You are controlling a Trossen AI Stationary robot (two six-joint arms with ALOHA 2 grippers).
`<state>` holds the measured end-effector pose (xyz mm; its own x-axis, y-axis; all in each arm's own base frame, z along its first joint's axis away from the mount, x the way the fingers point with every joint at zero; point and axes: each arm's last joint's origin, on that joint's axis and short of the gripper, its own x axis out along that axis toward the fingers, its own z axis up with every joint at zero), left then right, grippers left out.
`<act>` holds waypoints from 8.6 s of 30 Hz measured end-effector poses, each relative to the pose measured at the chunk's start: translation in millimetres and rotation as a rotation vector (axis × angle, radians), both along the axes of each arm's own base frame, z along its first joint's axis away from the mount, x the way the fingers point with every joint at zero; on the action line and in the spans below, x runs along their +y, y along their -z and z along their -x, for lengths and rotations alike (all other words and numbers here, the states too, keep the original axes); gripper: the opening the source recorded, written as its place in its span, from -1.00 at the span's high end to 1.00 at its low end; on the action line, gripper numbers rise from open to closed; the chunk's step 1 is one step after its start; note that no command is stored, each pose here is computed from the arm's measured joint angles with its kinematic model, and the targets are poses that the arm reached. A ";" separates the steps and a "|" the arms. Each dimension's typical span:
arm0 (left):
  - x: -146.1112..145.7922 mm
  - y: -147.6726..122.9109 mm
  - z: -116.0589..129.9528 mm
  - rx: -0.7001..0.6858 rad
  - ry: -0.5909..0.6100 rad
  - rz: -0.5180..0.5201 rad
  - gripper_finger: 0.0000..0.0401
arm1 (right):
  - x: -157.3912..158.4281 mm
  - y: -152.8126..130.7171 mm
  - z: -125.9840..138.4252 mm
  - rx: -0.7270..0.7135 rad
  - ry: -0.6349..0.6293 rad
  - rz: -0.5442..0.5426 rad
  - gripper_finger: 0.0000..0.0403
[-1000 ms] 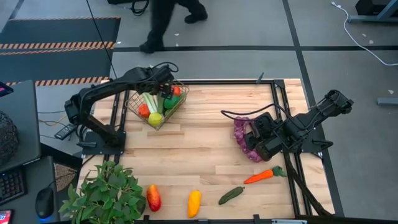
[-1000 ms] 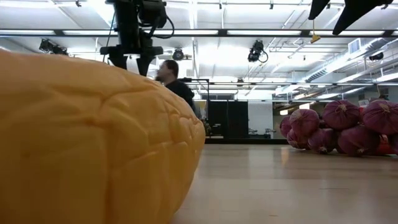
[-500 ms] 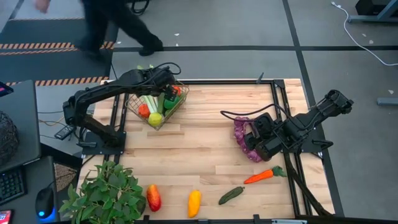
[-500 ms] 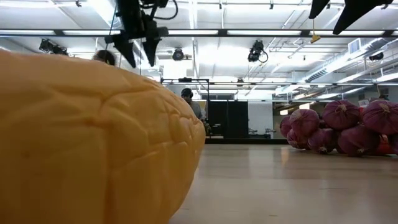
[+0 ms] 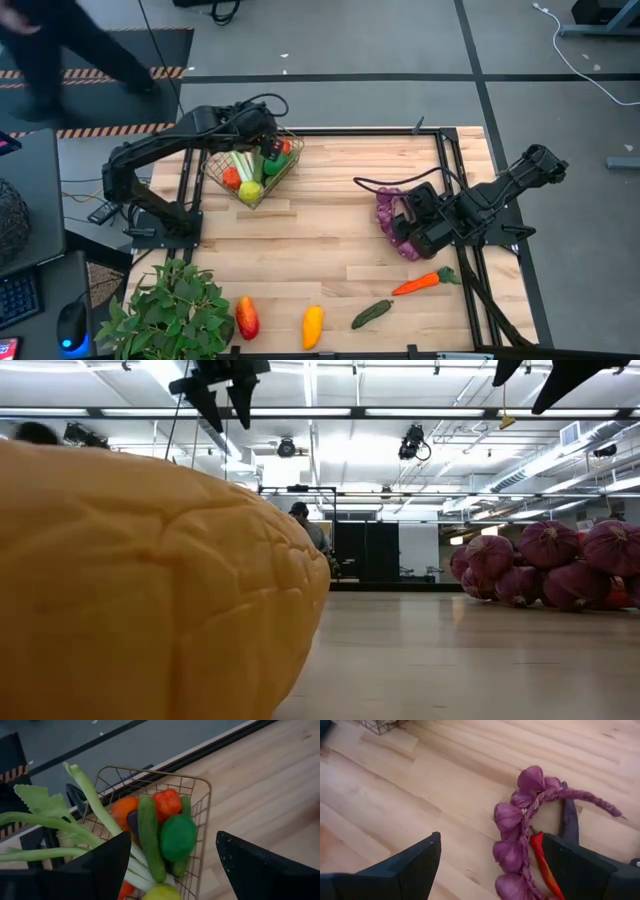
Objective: Build produce basket
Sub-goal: Put the green chili pepper into the wire basket, then put the red mango into the wire basket
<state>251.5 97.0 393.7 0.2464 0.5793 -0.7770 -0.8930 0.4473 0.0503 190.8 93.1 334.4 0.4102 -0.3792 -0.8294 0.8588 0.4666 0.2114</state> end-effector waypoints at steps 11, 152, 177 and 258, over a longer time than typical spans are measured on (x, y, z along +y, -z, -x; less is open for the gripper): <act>-62.7 -13.6 -13.3 -0.121 0.132 0.046 -0.48 | 27.3 24.3 -9.1 0.062 -0.033 -0.155 -0.73; -81.1 -45.3 -61.3 -0.805 0.335 -0.018 -0.20 | -78.0 -47.0 -108.7 -0.686 -0.391 0.382 0.42; -8.0 -0.9 -17.0 -0.214 0.084 0.029 0.41 | -84.1 -21.3 -100.1 -0.477 -0.370 0.185 -0.44; -297.2 126.9 -35.8 0.534 0.838 0.756 -0.68 | 126.9 50.4 -20.6 -0.226 -0.347 -0.267 -0.39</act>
